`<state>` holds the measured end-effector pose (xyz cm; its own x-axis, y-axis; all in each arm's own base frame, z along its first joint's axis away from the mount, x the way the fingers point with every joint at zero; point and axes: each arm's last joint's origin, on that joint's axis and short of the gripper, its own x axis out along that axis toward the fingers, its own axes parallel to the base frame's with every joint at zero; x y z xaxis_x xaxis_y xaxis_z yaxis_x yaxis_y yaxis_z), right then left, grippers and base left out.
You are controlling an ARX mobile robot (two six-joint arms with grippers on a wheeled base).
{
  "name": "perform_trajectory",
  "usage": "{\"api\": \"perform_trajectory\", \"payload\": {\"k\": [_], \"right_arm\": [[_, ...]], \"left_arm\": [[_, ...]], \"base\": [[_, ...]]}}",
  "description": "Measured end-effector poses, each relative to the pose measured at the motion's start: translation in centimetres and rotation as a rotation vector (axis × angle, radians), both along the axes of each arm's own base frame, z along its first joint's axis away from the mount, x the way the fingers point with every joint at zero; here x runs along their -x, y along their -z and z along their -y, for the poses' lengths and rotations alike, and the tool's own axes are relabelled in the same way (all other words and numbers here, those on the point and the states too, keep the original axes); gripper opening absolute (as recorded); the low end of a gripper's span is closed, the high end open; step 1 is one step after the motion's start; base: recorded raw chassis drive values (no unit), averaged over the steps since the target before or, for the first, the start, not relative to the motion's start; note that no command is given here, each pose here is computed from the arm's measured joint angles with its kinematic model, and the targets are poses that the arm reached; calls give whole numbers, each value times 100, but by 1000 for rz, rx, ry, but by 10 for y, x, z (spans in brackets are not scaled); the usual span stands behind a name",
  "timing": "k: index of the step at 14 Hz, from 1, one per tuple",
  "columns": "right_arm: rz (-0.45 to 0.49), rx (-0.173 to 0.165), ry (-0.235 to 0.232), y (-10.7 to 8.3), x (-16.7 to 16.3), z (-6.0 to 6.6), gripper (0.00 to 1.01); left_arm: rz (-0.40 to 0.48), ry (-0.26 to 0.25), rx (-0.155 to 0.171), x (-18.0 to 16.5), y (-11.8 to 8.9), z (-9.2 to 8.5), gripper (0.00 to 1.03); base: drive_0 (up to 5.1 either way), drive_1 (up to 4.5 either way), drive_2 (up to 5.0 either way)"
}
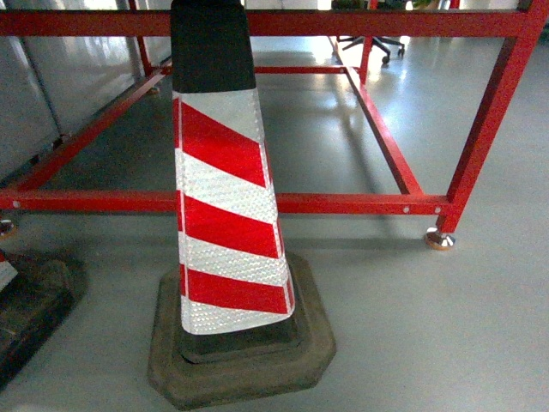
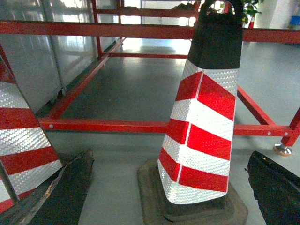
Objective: Pick blue part to blue bin on bottom shelf
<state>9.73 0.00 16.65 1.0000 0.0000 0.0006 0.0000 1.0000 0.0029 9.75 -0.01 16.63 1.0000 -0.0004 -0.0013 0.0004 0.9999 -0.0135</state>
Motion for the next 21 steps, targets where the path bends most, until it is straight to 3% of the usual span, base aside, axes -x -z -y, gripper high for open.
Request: {"api": "perform_trajectory", "payload": {"k": [21], "right_arm": [[0,-1,1,0,0,0,98]], "left_arm": [[0,1,-4,0,0,0,98]], "base": [[0,0,0]]}}
